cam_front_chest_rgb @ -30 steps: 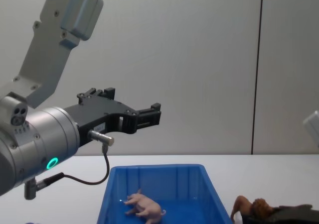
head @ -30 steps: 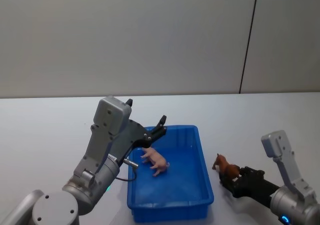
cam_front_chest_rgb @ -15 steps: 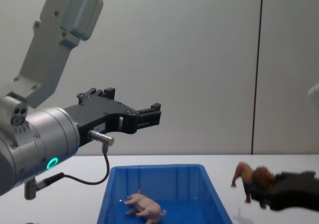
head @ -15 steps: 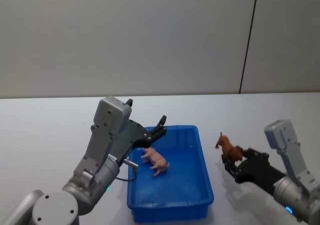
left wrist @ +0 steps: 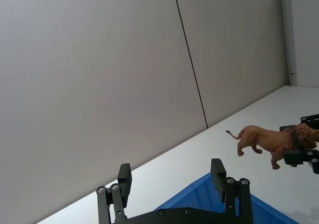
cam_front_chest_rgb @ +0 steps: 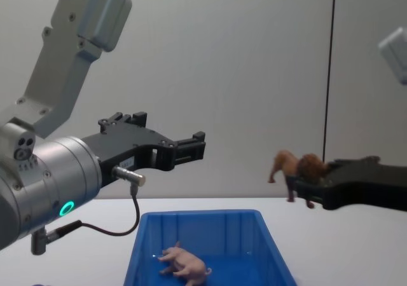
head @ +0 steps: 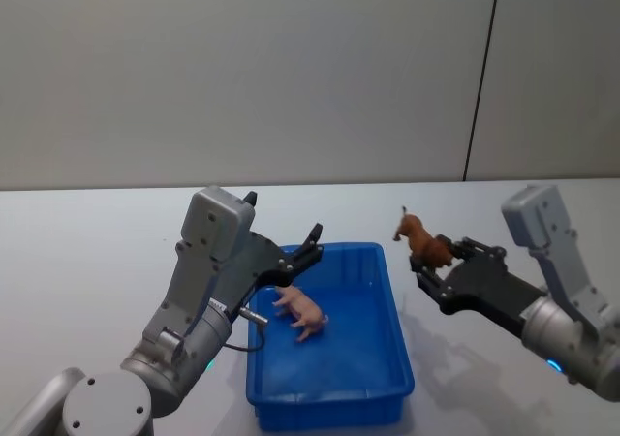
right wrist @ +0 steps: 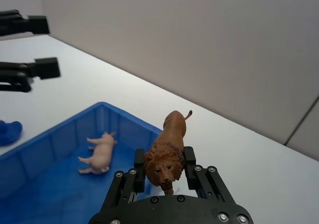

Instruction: Pick up the two dolls from the table and place them into the box.

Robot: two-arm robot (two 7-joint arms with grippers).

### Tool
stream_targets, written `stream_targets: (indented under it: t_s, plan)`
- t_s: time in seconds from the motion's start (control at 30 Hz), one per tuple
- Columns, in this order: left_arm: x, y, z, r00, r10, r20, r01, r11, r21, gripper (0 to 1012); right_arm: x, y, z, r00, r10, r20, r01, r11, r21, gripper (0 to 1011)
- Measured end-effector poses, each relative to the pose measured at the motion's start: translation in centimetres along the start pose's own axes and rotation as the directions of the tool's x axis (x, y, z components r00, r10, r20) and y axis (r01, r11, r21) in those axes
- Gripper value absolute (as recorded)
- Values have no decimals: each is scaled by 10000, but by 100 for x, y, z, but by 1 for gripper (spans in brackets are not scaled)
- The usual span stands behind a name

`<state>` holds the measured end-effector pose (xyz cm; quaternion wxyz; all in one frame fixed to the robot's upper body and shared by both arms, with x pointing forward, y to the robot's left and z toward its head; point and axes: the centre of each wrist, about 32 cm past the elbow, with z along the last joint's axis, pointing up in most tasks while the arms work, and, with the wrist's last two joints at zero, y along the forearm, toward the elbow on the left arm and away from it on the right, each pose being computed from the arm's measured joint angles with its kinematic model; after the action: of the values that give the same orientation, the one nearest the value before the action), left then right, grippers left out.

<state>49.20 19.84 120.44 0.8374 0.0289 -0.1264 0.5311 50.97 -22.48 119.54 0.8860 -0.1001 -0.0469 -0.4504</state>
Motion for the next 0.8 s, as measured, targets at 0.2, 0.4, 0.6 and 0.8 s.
stream_targets:
  t_s: [0.2, 0.4, 0.6, 0.8]
  plan:
    - [0, 0, 0, 10000, 0, 0, 0, 10000, -1, 1001, -2, 123, 98, 9976, 696, -1, -696, 9975, -86, 435]
    - [0, 0, 0, 10000, 0, 0, 0, 10000, 0, 1001, -12, 277, 112, 9908, 1337, -221, -1345, 9902, -377, 456]
    - [0, 0, 0, 10000, 0, 0, 0, 10000, 0, 1001, -27, 406, 89, 9825, 1818, -411, -1841, 9810, -605, 603]
    - [0, 0, 0, 10000, -1, 0, 1, 10000, 0, 1001, -28, 481, 66, 9776, 2050, -478, -2081, 9756, -707, 796]
